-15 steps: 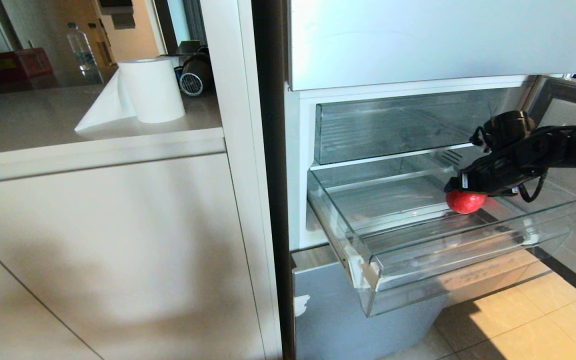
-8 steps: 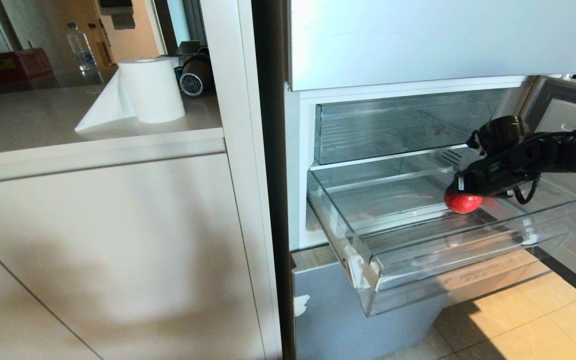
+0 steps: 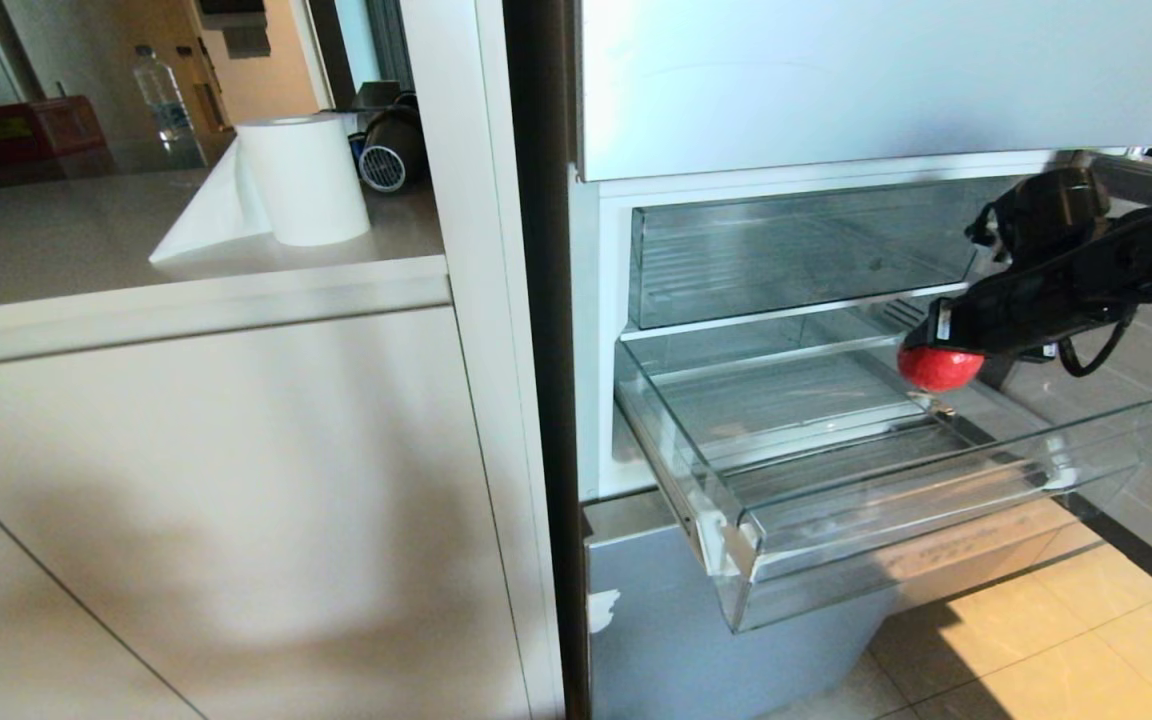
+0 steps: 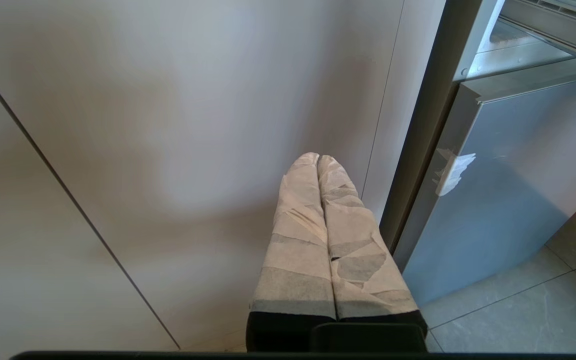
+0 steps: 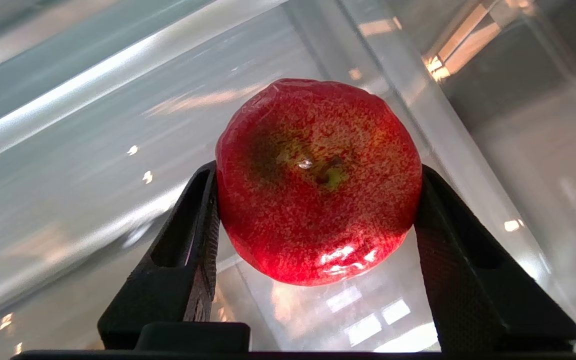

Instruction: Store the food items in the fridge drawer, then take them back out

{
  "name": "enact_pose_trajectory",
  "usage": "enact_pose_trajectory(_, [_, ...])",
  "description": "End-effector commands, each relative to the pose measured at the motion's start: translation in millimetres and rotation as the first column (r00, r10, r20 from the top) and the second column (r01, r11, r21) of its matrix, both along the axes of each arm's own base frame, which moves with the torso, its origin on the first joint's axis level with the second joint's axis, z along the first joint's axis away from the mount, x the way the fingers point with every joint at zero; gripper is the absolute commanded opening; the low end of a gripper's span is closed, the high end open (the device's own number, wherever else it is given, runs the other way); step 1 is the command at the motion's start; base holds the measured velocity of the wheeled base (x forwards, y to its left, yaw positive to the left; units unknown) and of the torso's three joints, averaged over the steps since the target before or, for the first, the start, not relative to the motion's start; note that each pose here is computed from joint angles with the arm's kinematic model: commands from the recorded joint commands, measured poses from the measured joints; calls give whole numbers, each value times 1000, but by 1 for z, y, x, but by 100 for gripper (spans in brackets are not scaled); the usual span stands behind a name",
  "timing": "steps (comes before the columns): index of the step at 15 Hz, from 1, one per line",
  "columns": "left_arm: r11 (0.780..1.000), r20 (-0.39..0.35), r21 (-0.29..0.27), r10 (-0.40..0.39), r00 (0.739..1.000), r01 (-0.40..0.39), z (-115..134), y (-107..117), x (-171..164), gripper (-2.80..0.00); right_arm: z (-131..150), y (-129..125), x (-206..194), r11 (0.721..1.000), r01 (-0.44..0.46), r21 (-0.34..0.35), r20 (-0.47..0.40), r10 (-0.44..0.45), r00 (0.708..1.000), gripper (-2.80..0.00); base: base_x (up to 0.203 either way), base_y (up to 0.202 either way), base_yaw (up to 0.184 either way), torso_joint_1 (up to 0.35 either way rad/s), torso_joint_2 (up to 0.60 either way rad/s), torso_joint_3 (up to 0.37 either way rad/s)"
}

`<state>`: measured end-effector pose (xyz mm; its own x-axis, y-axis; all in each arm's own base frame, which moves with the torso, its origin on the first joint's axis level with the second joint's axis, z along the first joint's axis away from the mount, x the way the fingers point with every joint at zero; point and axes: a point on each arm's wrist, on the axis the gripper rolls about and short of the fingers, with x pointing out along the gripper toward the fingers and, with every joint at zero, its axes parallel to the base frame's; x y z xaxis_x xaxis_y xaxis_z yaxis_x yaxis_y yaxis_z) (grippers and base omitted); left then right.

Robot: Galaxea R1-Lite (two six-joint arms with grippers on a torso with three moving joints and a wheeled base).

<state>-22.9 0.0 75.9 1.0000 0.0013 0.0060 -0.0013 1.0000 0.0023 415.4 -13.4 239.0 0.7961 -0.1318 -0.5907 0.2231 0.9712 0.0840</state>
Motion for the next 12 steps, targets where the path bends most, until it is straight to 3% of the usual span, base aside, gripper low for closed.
enact_pose_trajectory(1, [1000, -1, 1, 0, 1000, 0, 0, 0, 0, -280, 33, 7, -38, 1000, -13, 0, 51, 13, 999, -280, 0, 0, 0, 0, 0, 0])
enact_pose_trajectory(6, [1000, -1, 1, 0, 1000, 0, 0, 0, 0, -280, 50, 28, -135, 997, -69, 30, 46, 68, 997, -280, 0, 0, 0, 0, 0, 0])
enact_pose_trajectory(12, [1000, -1, 1, 0, 1000, 0, 0, 0, 0, -280, 60, 24, -295, 991, -127, 32, 256, 114, 960, -280, 0, 0, 0, 0, 0, 0])
